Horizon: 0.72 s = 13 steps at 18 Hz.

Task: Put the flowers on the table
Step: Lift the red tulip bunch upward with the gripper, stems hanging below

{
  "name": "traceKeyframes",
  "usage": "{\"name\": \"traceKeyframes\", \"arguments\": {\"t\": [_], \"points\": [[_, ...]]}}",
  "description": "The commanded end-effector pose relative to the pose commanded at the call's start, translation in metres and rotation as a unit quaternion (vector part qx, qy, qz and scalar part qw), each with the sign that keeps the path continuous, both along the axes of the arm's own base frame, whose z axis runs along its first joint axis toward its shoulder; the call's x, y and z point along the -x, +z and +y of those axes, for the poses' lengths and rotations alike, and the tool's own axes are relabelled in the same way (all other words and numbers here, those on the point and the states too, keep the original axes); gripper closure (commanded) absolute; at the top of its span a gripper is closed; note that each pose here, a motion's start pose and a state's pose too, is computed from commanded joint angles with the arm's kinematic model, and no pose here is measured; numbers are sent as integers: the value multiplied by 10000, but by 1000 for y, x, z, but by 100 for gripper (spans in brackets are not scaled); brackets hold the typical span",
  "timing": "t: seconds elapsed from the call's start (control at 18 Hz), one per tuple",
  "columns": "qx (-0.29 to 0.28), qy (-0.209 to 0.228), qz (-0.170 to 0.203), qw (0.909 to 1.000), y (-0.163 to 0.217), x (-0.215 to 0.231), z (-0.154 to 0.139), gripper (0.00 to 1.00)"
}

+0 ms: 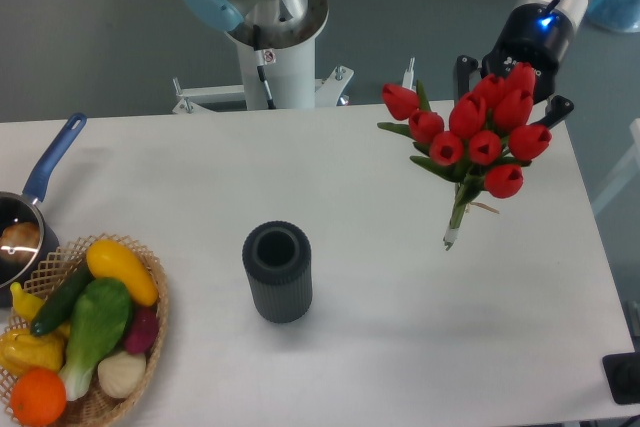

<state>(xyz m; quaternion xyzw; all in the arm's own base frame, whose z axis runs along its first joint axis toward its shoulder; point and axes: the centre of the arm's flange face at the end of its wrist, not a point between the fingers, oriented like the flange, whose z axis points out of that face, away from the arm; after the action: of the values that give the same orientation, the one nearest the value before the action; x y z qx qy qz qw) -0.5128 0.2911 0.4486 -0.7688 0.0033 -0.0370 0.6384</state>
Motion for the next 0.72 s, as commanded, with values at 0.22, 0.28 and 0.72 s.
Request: {"name": "traceKeyframes", "arguments": {"t": [0.22,0.28,0.72], "points": [[2,43,39,10000,6,3,-4,63],[2,52,39,10000,7,4,-5,63],[286,171,95,9994,12,2,-8,63]]}}
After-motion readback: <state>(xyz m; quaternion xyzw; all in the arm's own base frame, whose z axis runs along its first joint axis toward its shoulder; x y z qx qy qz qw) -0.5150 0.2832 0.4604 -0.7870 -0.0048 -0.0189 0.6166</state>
